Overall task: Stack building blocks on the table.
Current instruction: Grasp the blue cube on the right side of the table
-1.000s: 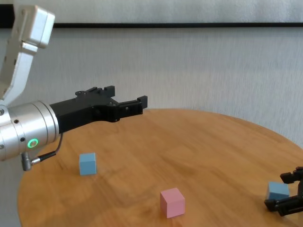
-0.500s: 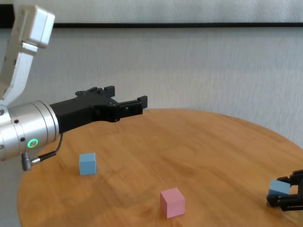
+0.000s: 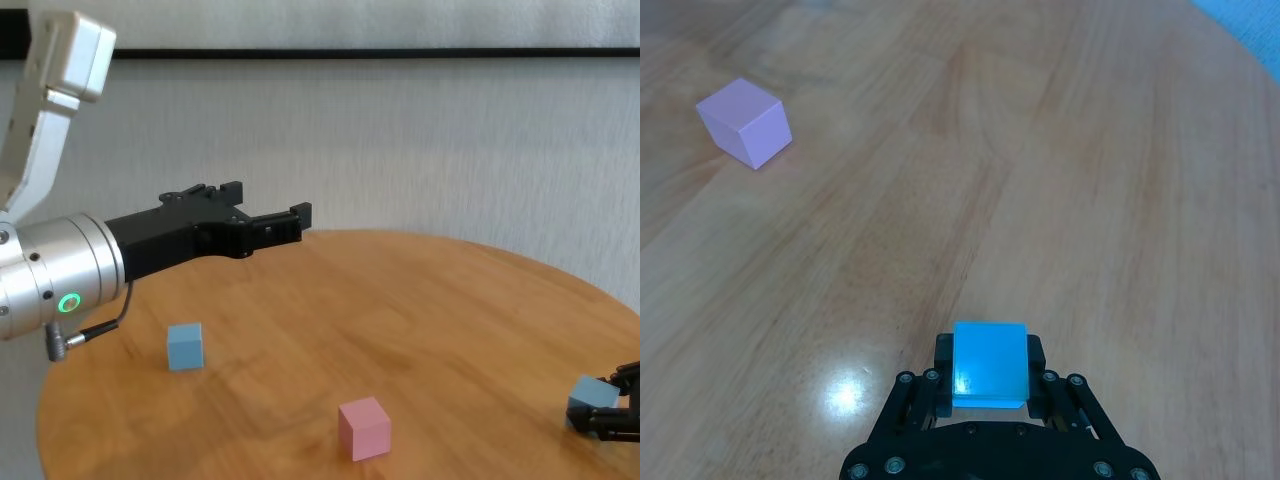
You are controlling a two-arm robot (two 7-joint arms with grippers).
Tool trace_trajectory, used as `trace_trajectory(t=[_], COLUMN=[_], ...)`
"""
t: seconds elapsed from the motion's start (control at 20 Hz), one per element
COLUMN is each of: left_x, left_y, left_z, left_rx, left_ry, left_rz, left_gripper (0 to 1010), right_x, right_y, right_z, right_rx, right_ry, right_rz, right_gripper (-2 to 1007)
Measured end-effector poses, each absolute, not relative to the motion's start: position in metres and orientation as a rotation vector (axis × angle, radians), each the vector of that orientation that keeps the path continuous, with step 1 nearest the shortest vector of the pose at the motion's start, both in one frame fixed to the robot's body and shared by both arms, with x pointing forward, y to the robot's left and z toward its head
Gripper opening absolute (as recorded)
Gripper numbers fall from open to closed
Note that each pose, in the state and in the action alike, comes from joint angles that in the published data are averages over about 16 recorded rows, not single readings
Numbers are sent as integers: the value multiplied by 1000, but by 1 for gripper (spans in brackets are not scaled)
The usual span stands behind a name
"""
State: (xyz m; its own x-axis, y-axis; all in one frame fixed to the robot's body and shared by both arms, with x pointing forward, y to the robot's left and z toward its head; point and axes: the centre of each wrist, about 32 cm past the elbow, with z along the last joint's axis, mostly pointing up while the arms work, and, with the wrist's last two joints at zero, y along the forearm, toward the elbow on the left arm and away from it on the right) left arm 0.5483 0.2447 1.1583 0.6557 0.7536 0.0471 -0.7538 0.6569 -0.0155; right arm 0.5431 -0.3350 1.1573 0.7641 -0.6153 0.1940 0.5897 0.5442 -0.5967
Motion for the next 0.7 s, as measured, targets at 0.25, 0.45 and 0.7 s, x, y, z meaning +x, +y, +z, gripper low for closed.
trace_trajectory(t=[0.25,0.45,0.7], left_x=[548,548,548], left_y=[245,245,245], left_z=[1158,1158,1158], left_rx=[6,6,6], left_ry=[-51,-51,-51], left_rz=[854,854,854], left_gripper=[1000,1000,1000], right_x=[543,543,543], right_y=[-335,-335,-335], right_z=[1157,1157,1158], right_rx=[-692,-692,-691], right_ry=[40,40,39], right_rz=[-715,-715,-715], right_gripper=[360,360,360])
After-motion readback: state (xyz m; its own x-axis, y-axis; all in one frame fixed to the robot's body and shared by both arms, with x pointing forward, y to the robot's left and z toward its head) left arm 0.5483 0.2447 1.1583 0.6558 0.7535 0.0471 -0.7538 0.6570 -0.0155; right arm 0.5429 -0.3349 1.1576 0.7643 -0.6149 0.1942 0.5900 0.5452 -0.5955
